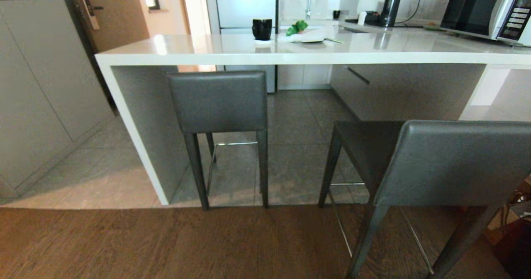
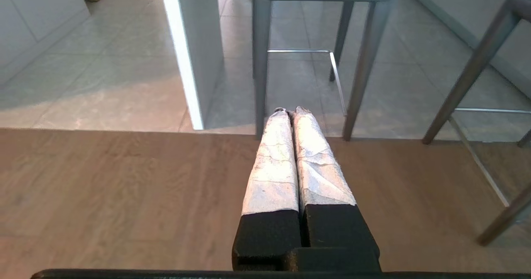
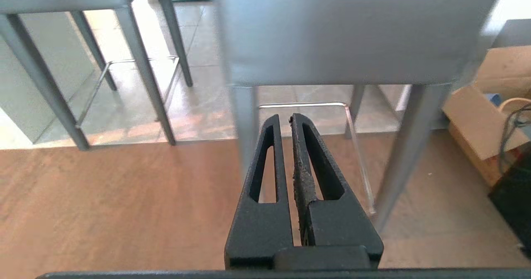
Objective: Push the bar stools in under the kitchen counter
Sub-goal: Pull the gray chair out from under the dining table
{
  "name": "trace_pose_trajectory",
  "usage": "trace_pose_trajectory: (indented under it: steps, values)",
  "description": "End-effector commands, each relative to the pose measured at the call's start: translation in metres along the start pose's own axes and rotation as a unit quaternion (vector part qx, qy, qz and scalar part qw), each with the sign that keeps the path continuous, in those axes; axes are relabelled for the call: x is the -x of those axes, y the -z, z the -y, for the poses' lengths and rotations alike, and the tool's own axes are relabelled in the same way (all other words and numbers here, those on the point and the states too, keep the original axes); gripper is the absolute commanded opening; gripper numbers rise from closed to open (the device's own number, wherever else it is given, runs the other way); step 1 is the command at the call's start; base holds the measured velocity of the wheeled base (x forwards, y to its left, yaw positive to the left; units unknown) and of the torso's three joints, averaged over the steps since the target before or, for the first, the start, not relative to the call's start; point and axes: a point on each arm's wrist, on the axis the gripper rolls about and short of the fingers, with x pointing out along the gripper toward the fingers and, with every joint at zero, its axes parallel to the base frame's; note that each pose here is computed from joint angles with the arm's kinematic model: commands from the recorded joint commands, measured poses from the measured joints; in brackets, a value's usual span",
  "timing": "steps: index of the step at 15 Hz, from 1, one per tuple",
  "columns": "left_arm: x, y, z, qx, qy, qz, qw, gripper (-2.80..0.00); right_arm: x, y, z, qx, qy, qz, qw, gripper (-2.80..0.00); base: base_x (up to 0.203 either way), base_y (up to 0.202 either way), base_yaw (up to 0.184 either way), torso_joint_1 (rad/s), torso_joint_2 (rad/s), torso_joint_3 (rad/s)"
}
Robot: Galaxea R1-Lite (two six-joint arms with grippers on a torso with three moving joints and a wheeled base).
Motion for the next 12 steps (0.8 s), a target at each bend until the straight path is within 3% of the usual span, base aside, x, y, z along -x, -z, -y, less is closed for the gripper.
trace_pose_trajectory:
  steps: [1, 12]
  values:
    - [-0.0002, 0.0004, 0.0000, 0.000, 0.000, -0.001, 1.0000, -2.80, -0.0001, -0.0001, 0.0000, 0.000, 0.000, 0.000, 1.000, -2.80, 0.000, 0.197, 0.002, 0.002, 0.00, 0.000]
    - [-0.0002, 0.0004, 0.0000, 0.001, -0.001, -0.001, 1.0000, -2.80, -0.0001, -0.0001, 0.0000, 0.000, 0.000, 0.000, 1.000, -2.80, 0.000, 0.191, -0.001, 0.003, 0.00, 0.003]
